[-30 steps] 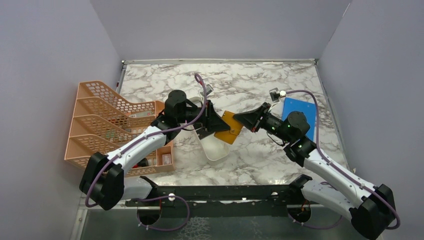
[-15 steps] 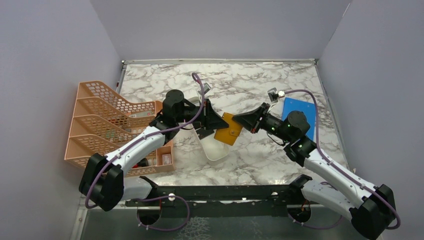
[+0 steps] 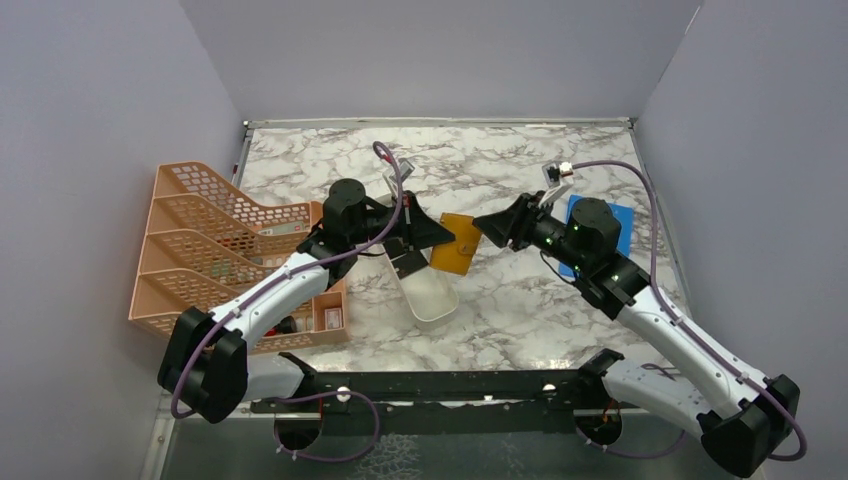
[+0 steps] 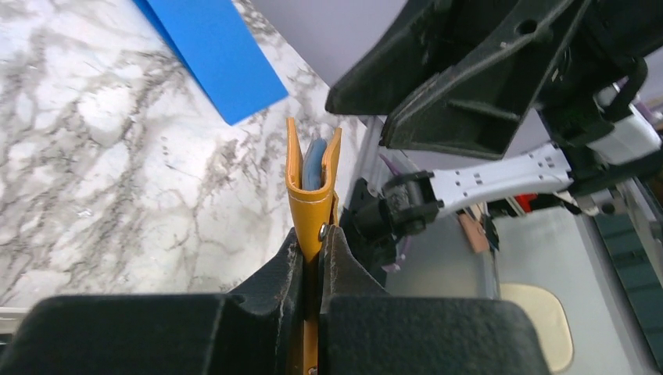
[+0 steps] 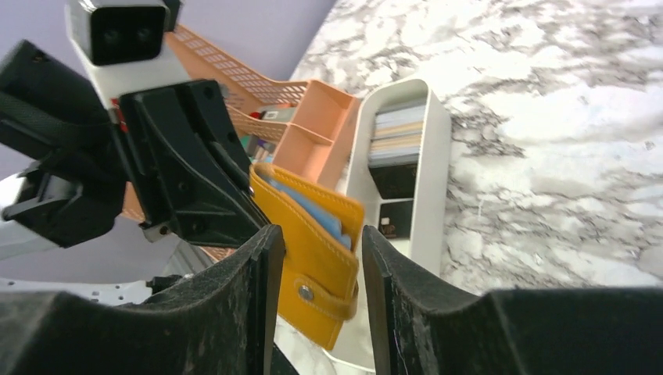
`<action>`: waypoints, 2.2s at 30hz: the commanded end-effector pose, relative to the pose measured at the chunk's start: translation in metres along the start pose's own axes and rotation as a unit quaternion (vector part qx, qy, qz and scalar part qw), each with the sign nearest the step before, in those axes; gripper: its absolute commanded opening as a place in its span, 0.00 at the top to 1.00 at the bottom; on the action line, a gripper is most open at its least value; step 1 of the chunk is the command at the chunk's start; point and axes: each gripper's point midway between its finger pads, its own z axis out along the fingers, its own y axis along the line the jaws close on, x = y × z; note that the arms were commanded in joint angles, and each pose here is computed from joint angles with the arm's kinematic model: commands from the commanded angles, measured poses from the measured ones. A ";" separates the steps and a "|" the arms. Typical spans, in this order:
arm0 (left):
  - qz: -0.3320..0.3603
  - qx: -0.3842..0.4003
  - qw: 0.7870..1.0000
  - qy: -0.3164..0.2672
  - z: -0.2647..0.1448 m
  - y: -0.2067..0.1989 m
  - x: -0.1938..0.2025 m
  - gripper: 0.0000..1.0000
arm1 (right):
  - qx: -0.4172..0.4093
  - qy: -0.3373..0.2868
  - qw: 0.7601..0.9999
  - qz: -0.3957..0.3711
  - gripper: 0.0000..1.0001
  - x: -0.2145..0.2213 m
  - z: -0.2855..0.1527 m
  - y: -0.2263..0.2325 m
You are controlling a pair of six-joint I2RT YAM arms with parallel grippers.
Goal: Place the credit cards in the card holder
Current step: Adjust the card holder, then open the card holder at the center of the board.
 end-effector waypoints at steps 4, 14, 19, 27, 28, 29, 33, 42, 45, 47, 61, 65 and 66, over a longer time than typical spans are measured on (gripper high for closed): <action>0.022 -0.050 0.994 -0.090 -0.002 0.002 -0.047 1.00 | 0.022 0.039 0.999 0.007 0.55 0.021 0.004 -0.014; 0.005 -0.064 0.993 -0.099 -0.003 0.008 -0.046 1.00 | 0.001 0.048 0.999 0.013 0.59 0.027 0.017 -0.007; -0.002 -0.066 0.993 -0.098 -0.001 0.011 -0.046 1.00 | -0.009 0.053 0.998 0.016 0.60 0.031 0.022 -0.002; -0.010 -0.061 0.994 -0.093 0.002 0.011 -0.046 1.00 | -0.019 0.064 0.998 0.014 0.55 0.040 0.034 0.004; -0.010 -0.061 0.994 -0.093 0.002 0.011 -0.046 1.00 | -0.020 0.065 0.998 0.014 0.54 0.041 0.035 0.004; -0.011 -0.062 0.994 -0.093 0.002 0.011 -0.046 1.00 | -0.020 0.067 0.997 0.013 0.54 0.042 0.037 0.004; -0.012 -0.060 0.994 -0.094 0.002 0.010 -0.048 1.00 | -0.016 0.069 0.997 0.010 0.55 0.046 0.039 0.004; -0.016 -0.069 0.993 -0.097 0.003 0.017 -0.047 1.00 | -0.016 0.074 0.997 0.002 0.48 0.051 0.043 0.007; -0.018 -0.071 0.993 -0.095 0.004 0.019 -0.045 1.00 | -0.016 0.079 0.997 -0.002 0.46 0.055 0.045 0.007; -0.019 -0.070 0.993 -0.094 0.004 0.018 -0.045 1.00 | -0.005 0.082 0.997 -0.005 0.47 0.058 0.046 0.004; -0.007 -0.064 0.993 -0.099 -0.001 0.011 -0.046 1.00 | 0.108 0.080 0.990 -0.042 0.99 0.069 0.041 -0.047; -0.003 -0.084 0.992 -0.097 -0.003 0.022 -0.040 1.00 | 0.124 0.070 0.989 -0.048 0.99 0.064 0.035 -0.051; -0.004 -0.094 0.991 -0.095 -0.003 0.027 -0.038 0.98 | 0.124 0.067 0.989 -0.051 0.99 0.063 0.034 -0.051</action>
